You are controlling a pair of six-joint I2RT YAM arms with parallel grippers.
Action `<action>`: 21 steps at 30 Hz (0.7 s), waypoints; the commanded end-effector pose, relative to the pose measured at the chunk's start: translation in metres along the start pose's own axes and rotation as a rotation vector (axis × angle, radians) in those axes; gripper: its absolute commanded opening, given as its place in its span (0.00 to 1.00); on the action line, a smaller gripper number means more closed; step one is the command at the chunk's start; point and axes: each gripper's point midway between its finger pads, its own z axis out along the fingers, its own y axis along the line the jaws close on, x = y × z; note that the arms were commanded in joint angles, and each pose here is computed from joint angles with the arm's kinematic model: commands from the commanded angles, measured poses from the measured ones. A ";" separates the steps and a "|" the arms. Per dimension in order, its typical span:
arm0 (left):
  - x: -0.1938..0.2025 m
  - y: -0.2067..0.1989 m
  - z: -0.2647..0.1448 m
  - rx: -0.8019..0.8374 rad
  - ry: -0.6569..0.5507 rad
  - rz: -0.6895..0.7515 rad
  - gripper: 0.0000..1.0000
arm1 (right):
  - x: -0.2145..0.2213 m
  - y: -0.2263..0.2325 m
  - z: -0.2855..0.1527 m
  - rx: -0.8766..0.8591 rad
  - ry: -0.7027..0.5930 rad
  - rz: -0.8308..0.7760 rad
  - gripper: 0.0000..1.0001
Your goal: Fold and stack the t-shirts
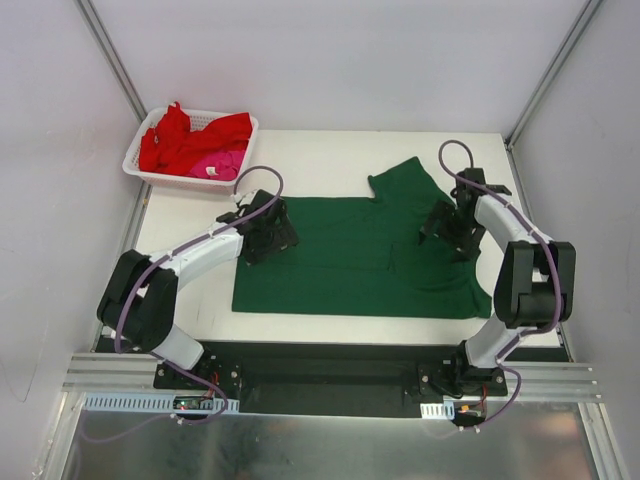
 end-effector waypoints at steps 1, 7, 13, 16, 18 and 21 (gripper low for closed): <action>-0.023 0.009 0.019 -0.040 -0.066 -0.018 0.95 | -0.044 0.015 0.001 0.010 -0.095 -0.014 0.96; -0.002 0.019 0.041 -0.032 -0.003 -0.011 0.94 | -0.038 0.008 0.024 0.041 -0.043 -0.029 0.96; 0.021 0.033 0.050 -0.047 0.045 -0.047 0.94 | -0.016 -0.007 0.044 0.078 0.025 -0.054 0.96; 0.028 0.039 0.046 -0.052 0.052 -0.059 0.93 | -0.008 -0.021 0.046 0.127 0.026 -0.058 0.96; 0.038 0.044 0.043 -0.057 0.060 -0.059 0.93 | -0.005 -0.025 0.043 0.131 0.012 -0.058 0.96; 0.052 0.049 0.036 -0.056 0.067 -0.064 0.93 | 0.004 -0.031 0.045 0.137 0.016 -0.061 0.96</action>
